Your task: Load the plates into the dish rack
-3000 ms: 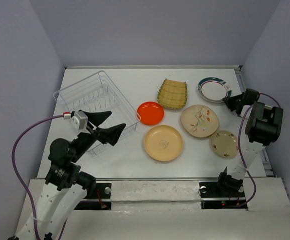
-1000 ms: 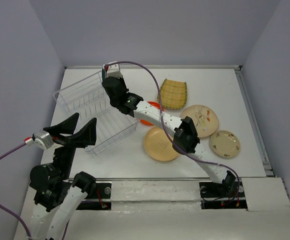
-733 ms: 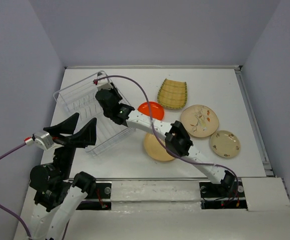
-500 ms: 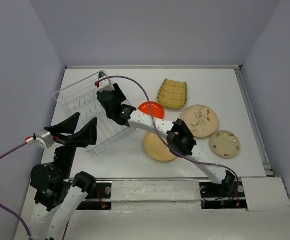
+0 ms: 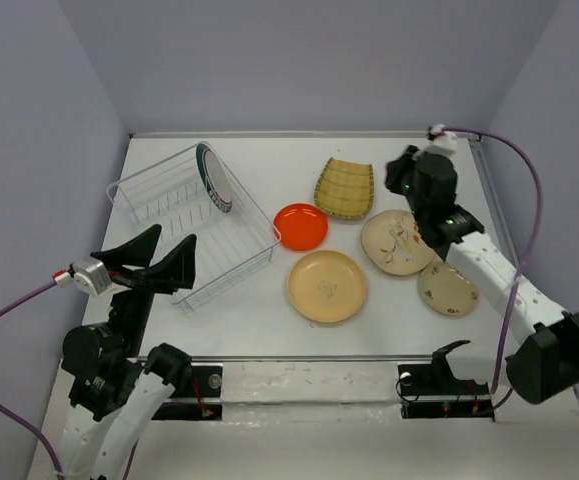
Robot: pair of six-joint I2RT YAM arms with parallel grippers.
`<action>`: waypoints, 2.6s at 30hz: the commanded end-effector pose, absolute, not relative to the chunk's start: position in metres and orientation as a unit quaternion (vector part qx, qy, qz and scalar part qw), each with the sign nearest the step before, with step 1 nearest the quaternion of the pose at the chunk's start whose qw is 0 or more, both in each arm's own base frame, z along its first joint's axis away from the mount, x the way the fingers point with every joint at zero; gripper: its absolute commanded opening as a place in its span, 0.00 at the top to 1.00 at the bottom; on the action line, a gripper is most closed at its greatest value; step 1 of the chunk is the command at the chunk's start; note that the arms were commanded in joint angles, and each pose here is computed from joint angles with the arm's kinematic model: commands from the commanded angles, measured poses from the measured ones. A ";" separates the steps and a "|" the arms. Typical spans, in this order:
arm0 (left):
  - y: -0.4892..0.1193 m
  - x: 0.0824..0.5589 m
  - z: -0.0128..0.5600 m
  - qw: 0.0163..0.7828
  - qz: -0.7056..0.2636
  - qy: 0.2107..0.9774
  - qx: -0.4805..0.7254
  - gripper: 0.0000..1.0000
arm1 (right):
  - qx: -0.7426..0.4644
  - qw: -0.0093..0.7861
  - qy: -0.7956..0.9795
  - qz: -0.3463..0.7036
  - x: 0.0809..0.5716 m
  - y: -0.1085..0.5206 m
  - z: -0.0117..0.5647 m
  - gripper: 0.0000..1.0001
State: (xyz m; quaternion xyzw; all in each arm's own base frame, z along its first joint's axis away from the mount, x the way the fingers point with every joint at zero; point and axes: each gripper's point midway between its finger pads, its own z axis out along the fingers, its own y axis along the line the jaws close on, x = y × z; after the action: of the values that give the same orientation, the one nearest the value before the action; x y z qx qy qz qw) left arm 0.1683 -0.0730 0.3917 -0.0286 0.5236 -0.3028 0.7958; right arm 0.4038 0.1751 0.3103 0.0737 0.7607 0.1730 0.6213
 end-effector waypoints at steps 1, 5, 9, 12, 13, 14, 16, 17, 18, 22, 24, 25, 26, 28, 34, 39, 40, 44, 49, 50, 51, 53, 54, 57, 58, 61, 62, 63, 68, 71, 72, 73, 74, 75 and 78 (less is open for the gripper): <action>-0.073 0.164 0.403 0.808 -0.309 0.502 -0.023 0.01 | 0.214 0.516 0.807 0.193 0.361 0.065 0.205 0.83; -0.075 0.164 0.403 0.806 -0.311 0.502 -0.020 0.01 | 0.266 0.474 0.817 0.193 0.336 0.017 0.158 0.69; -0.075 0.167 0.400 0.805 -0.308 0.506 -0.022 0.01 | 0.314 0.447 0.820 0.170 0.330 -0.027 0.125 0.54; -0.076 0.166 0.401 0.805 -0.310 0.506 -0.019 0.01 | 0.319 0.425 0.828 0.177 0.336 -0.038 0.107 0.50; -0.076 0.166 0.401 0.804 -0.310 0.506 -0.019 0.01 | 0.316 0.421 0.831 0.183 0.339 -0.036 0.105 0.49; -0.076 0.166 0.401 0.805 -0.310 0.506 -0.019 0.01 | 0.318 0.414 0.834 0.181 0.340 -0.037 0.099 0.49; -0.076 0.165 0.401 0.805 -0.311 0.504 -0.019 0.01 | 0.323 0.410 0.835 0.171 0.344 -0.042 0.087 0.47; -0.076 0.165 0.402 0.805 -0.312 0.504 -0.018 0.01 | 0.324 0.403 0.839 0.172 0.344 -0.042 0.082 0.46; -0.076 0.164 0.402 0.806 -0.313 0.502 -0.018 0.01 | 0.319 0.403 0.839 0.176 0.348 -0.041 0.083 0.45; -0.077 0.163 0.402 0.805 -0.316 0.502 -0.015 0.01 | 0.295 0.391 0.845 0.216 0.359 -0.029 0.076 0.45; -0.077 0.163 0.403 0.805 -0.316 0.501 -0.016 0.01 | 0.291 0.373 0.851 0.228 0.361 -0.025 0.065 0.45; -0.077 0.163 0.402 0.805 -0.316 0.502 -0.016 0.01 | 0.287 0.372 0.851 0.237 0.362 -0.022 0.064 0.45; -0.077 0.162 0.403 0.806 -0.317 0.500 -0.015 0.01 | 0.287 0.361 0.854 0.242 0.362 -0.020 0.057 0.46; -0.078 0.163 0.402 0.804 -0.318 0.502 -0.014 0.01 | 0.279 0.352 0.854 0.263 0.364 -0.014 0.054 0.48; -0.078 0.163 0.402 0.804 -0.318 0.502 -0.014 0.01 | 0.276 0.328 0.854 0.295 0.367 -0.004 0.039 0.52; -0.077 0.164 0.402 0.805 -0.315 0.503 -0.015 0.01 | 0.278 0.315 0.853 0.310 0.368 0.000 0.030 0.68; -0.075 0.164 0.402 0.806 -0.311 0.504 -0.019 0.01 | 0.285 0.319 0.853 0.300 0.369 -0.004 0.030 0.72; -0.075 0.164 0.402 0.806 -0.310 0.504 -0.019 0.01 | 0.300 0.337 0.851 0.270 0.370 -0.014 0.036 0.91; -0.075 0.166 0.400 0.805 -0.308 0.507 -0.019 0.01 | 0.325 0.402 0.836 0.186 0.369 -0.045 0.086 0.93; -0.075 0.166 0.400 0.805 -0.308 0.507 -0.020 0.01 | 0.327 0.413 0.831 0.175 0.368 -0.049 0.097 0.93; -0.075 0.166 0.401 0.805 -0.308 0.507 -0.020 0.01 | 0.329 0.421 0.829 0.166 0.365 -0.052 0.108 0.93; -0.076 0.167 0.400 0.804 -0.307 0.509 -0.019 0.01 | 0.326 0.466 0.810 0.145 0.361 -0.060 0.149 0.93; -0.076 0.167 0.400 0.804 -0.307 0.509 -0.020 0.01 | 0.323 0.482 0.802 0.143 0.359 -0.061 0.165 0.93; -0.076 0.168 0.399 0.803 -0.307 0.511 -0.021 0.01 | 0.299 0.543 0.771 0.143 0.351 -0.055 0.229 0.93; -0.075 0.168 0.400 0.804 -0.304 0.511 -0.021 0.01 | 0.281 0.561 0.765 0.144 0.346 -0.044 0.248 0.93; -0.069 0.171 0.400 0.807 -0.289 0.514 -0.031 0.01 | 0.243 0.600 0.746 0.160 0.344 -0.020 0.303 0.93; -0.066 0.173 0.399 0.808 -0.279 0.518 -0.038 0.01 | 0.223 0.609 0.742 0.171 0.343 -0.002 0.318 0.93; -0.064 0.174 0.399 0.809 -0.275 0.518 -0.041 0.01 | 0.212 0.618 0.736 0.178 0.343 0.008 0.332 0.93; -0.058 0.183 0.400 0.806 -0.256 0.531 -0.058 0.01 | 0.144 0.659 0.700 0.233 0.351 0.079 0.418 0.93; -0.053 0.187 0.403 0.805 -0.246 0.535 -0.074 0.01 | 0.094 0.685 0.669 0.272 0.346 0.138 0.472 0.93; -0.052 0.190 0.403 0.804 -0.243 0.538 -0.079 0.01 | 0.066 0.674 0.678 0.285 0.352 0.175 0.469 0.93; -0.048 0.190 0.404 0.804 -0.240 0.537 -0.088 0.01 | 0.051 0.678 0.677 0.282 0.356 0.189 0.477 0.93; -0.046 0.190 0.407 0.805 -0.239 0.535 -0.093 0.01 | 0.047 0.682 0.674 0.280 0.360 0.203 0.484 0.93; -0.044 0.191 0.406 0.805 -0.234 0.536 -0.099 0.01 | 0.037 0.686 0.668 0.285 0.373 0.225 0.498 0.93; -0.022 0.193 0.404 0.807 -0.198 0.537 -0.148 0.01 | 0.012 0.704 0.648 0.290 0.373 0.271 0.537 0.93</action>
State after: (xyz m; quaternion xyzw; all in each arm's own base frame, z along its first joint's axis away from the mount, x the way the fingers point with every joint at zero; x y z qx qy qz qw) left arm 0.1983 -0.0534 0.3791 -0.0807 0.5689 -0.2309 0.7852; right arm 0.3721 0.2483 0.4314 -0.0106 0.7471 0.2653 0.6094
